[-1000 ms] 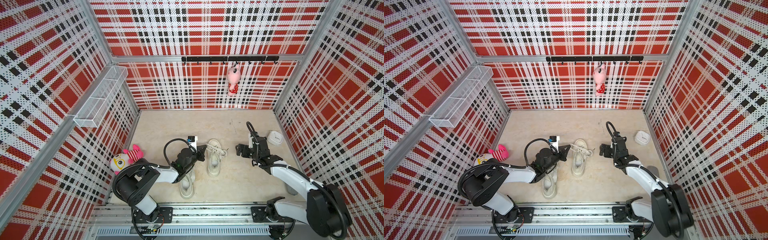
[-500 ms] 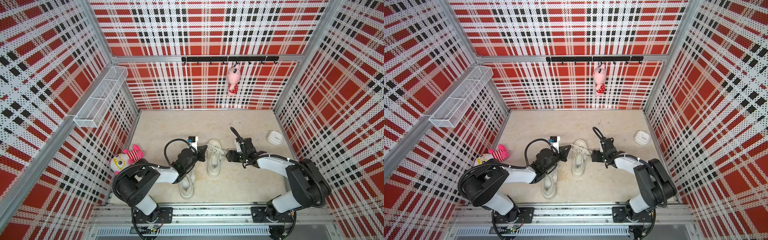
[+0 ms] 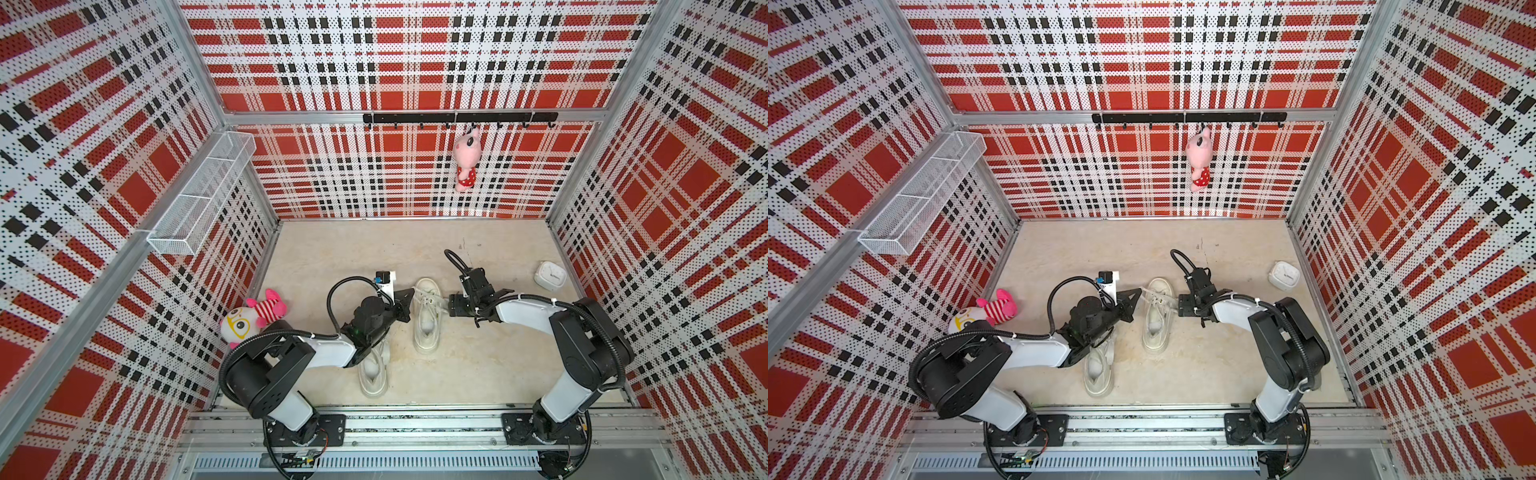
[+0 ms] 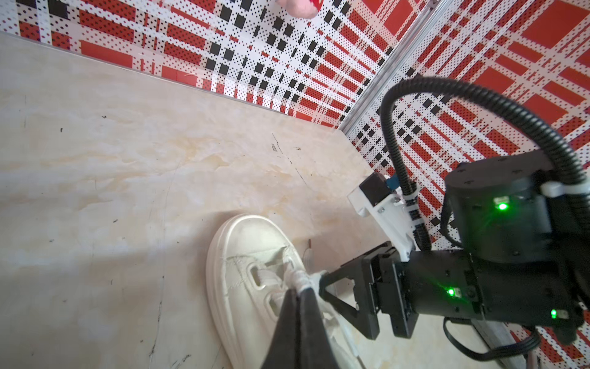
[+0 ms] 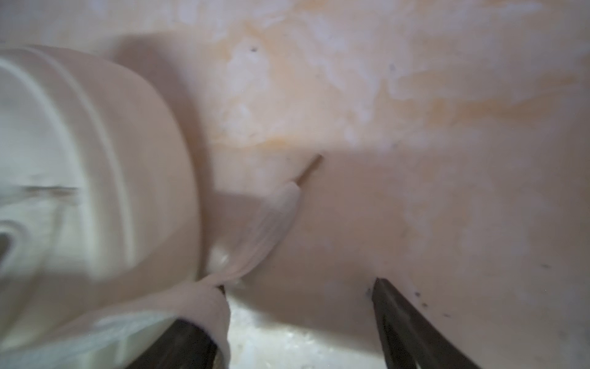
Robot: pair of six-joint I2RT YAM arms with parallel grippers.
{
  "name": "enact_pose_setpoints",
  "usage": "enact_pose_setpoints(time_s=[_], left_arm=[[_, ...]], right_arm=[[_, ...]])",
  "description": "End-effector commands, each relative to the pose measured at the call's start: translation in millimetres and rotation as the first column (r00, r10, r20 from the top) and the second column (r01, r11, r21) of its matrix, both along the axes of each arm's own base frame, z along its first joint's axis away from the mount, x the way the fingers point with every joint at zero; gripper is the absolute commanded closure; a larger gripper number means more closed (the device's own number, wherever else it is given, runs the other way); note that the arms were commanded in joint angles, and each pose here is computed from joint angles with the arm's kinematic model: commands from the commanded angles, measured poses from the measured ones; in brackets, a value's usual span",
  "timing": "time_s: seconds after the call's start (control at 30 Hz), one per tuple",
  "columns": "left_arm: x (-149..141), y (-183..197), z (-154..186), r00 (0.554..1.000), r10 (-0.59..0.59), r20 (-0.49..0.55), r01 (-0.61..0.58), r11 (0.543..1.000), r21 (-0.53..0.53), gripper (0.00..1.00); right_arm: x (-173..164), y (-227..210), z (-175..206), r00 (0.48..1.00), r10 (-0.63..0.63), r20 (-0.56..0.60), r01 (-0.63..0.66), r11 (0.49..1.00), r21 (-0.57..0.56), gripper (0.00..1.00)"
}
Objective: Remove the insole from the shoe
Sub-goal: Untie the shoelace on the shoe.
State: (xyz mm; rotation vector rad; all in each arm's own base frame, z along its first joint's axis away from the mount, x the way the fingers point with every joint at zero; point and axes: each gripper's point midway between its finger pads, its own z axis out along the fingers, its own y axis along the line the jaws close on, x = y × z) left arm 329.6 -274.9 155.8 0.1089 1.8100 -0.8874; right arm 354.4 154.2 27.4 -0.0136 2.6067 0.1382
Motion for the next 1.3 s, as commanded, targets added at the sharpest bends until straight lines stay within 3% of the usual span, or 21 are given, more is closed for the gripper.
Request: enact_pose_setpoints(time_s=[0.0,0.23,0.3,0.47,0.53,0.67,0.83,1.0,1.27], left_arm=[[3.7,14.8,18.9,0.997,0.056,0.054,-0.054,0.998,-0.03,0.99],[2.7,13.8,11.0,0.998,0.044,0.034,-0.043,0.999,-0.022,0.97],[2.9,13.3,10.3,0.999,0.043,0.031,-0.042,0.999,-0.024,0.92],[3.6,26.0,15.8,0.996,0.082,0.038,-0.082,0.996,-0.02,0.66],[1.8,32.6,19.2,0.995,0.095,0.039,-0.095,0.995,-0.009,0.57],[-10.3,33.5,11.5,0.998,0.063,-0.008,-0.063,0.996,0.065,0.41],[-46.4,17.7,-16.5,0.991,-0.028,-0.13,0.049,0.986,0.162,0.36],[-59.0,1.7,-37.8,0.971,-0.068,-0.229,0.111,0.977,0.18,0.37],[-44.4,-15.0,-59.9,0.962,-0.041,-0.272,0.106,0.967,0.231,0.39]], right_arm=[[-6.2,-61.4,3.2,0.993,-0.118,0.0,0.113,0.953,-0.28,0.25],[-10.6,-133.2,33.4,0.965,-0.258,0.051,0.258,0.889,-0.379,0.26],[-10.5,-137.1,44.8,0.963,-0.259,0.068,0.265,0.888,-0.375,0.25],[-11.3,-127.2,71.0,0.967,-0.235,0.096,0.253,0.921,-0.296,0.2],[-11.7,-112.8,81.3,0.975,-0.195,0.102,0.214,0.952,-0.22,0.19],[-19.7,-47.8,106.8,0.986,-0.042,0.162,0.036,0.999,0.04,0.16],[-51.3,44.3,119.6,0.97,0.153,0.188,-0.203,0.937,0.284,0.16],[-73.1,105.5,104.2,0.956,0.256,0.145,-0.291,0.896,0.335,0.16],[-64.1,120.8,69.5,0.97,0.227,0.085,-0.241,0.93,0.277,0.23]])
